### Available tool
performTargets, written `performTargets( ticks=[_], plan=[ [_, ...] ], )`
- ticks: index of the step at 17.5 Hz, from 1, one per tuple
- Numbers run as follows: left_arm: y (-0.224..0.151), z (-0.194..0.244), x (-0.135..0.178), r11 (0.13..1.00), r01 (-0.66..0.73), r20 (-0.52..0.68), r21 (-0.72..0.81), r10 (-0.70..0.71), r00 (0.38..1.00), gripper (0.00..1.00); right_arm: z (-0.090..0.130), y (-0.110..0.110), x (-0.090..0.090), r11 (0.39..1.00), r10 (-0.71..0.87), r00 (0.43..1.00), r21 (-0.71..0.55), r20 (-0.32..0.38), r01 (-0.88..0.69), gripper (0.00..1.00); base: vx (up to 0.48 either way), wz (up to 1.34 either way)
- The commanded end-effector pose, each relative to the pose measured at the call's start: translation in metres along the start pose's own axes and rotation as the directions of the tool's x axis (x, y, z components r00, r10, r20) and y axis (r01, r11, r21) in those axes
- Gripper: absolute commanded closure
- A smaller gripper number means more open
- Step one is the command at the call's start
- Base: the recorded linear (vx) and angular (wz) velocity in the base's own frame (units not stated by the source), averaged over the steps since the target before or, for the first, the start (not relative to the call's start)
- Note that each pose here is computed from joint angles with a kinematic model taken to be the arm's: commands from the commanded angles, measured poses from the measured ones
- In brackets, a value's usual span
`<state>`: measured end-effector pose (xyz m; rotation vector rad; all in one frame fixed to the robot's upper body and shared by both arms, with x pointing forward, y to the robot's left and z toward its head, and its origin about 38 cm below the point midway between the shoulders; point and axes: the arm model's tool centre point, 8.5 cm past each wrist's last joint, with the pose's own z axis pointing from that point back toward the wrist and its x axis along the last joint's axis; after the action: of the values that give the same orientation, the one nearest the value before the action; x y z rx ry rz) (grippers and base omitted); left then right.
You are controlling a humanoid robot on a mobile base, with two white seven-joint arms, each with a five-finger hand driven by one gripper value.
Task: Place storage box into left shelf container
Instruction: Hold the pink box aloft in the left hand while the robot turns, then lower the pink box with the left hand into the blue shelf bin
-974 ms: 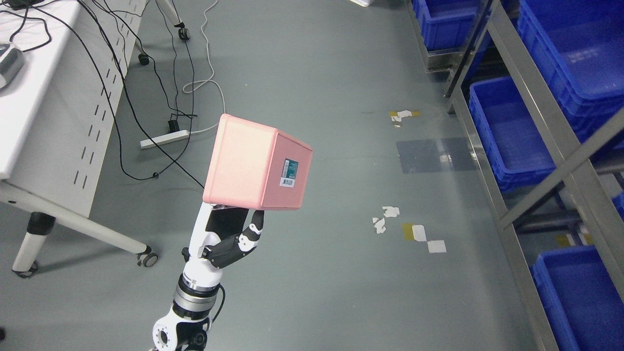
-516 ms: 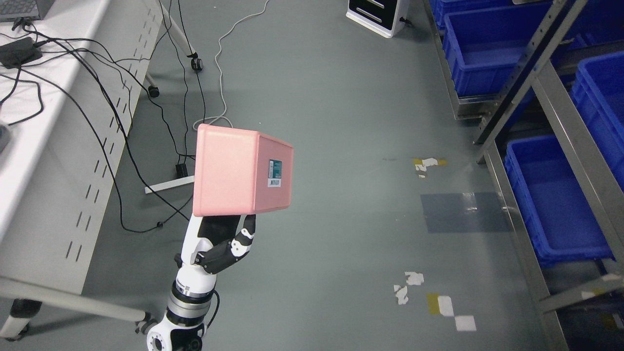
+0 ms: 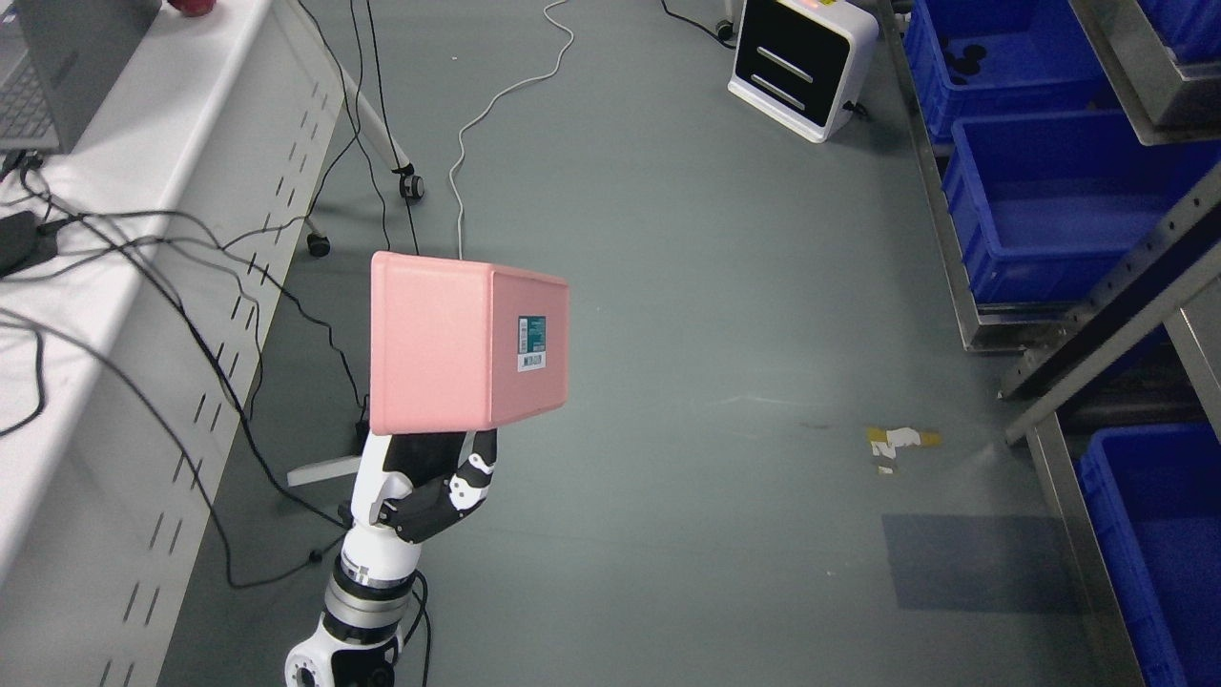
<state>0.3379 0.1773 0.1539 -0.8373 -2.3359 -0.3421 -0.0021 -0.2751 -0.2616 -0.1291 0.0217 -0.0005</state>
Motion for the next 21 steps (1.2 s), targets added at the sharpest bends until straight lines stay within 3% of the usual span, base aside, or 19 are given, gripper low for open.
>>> performTargets(
  ticks=[1,6,13,18,21],
  plan=[
    [-0.007,0.0,-0.002,0.999,-0.013,-0.011,-0.034,0.013,1.0,0.98,-0.001,-0.011,0.0,1.0,-0.003,1.0,-0.019,0.008,0.004,0.0,0.643,-0.16],
    [-0.009,0.001,-0.003,0.999,-0.021,-0.014,-0.036,0.02,1.0,0.98,-0.001,-0.011,0.0,1.0,-0.003,1.0,-0.019,0.008,0.004,0.0,0.595,-0.44],
    [-0.026,0.012,-0.01,0.996,-0.062,-0.048,-0.065,0.059,0.997,0.98,-0.001,-0.011,0.0,1.0,-0.003,1.0,-0.019,0.008,0.004,0.0,0.339,-1.21],
    [-0.048,0.069,-0.037,0.99,-0.097,-0.25,-0.107,0.067,0.966,0.98,-0.001,-0.011,0.0,1.0,-0.003,1.0,-0.019,0.008,0.004,0.0,0.253,-1.21],
    [-0.036,0.078,-0.044,0.982,-0.02,-0.363,-0.189,-0.051,0.93,0.98,-0.001,-0.011,0.0,1.0,-0.003,1.0,-0.019,0.008,0.004,0.0,0.222,-1.1]
  ],
)
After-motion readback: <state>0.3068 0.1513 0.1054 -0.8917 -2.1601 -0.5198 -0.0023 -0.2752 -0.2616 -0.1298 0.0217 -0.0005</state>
